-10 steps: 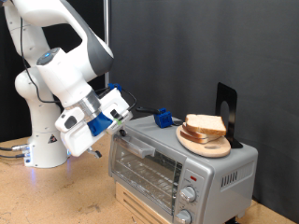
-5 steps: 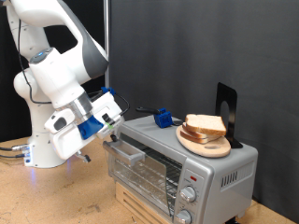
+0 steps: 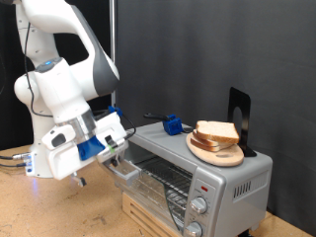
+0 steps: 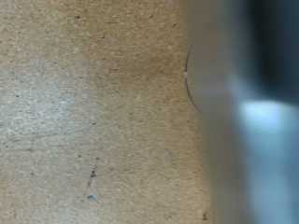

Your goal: Make a piece of toast with the oven

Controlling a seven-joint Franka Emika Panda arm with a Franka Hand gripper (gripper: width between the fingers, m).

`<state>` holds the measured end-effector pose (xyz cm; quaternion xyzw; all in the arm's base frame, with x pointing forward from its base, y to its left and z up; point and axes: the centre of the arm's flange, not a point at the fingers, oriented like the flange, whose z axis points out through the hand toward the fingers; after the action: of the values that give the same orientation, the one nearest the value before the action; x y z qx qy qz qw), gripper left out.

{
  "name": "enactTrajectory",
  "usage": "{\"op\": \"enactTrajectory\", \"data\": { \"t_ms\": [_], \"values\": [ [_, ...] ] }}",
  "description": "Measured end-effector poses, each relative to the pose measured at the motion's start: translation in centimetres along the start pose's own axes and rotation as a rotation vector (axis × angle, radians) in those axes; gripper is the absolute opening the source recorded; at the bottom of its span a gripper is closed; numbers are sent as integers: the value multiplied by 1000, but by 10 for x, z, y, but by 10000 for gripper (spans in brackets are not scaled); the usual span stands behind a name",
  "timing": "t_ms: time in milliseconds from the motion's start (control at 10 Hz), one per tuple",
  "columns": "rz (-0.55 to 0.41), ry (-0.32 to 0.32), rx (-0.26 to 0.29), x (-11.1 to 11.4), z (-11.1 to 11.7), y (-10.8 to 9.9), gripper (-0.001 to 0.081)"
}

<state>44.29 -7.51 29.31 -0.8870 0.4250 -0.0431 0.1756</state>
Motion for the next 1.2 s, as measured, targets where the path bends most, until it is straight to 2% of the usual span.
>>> {"op": "enactTrajectory", "data": {
  "t_ms": [200, 600, 1000, 1200],
  "values": [
    [-3, 5, -5, 5, 13, 2, 682],
    [-19, 4, 44, 13, 17, 8, 682],
    [-38, -79, 81, 8, 13, 5, 682],
    [-54, -119, 105, 6, 4, 2, 682]
  ]
}}
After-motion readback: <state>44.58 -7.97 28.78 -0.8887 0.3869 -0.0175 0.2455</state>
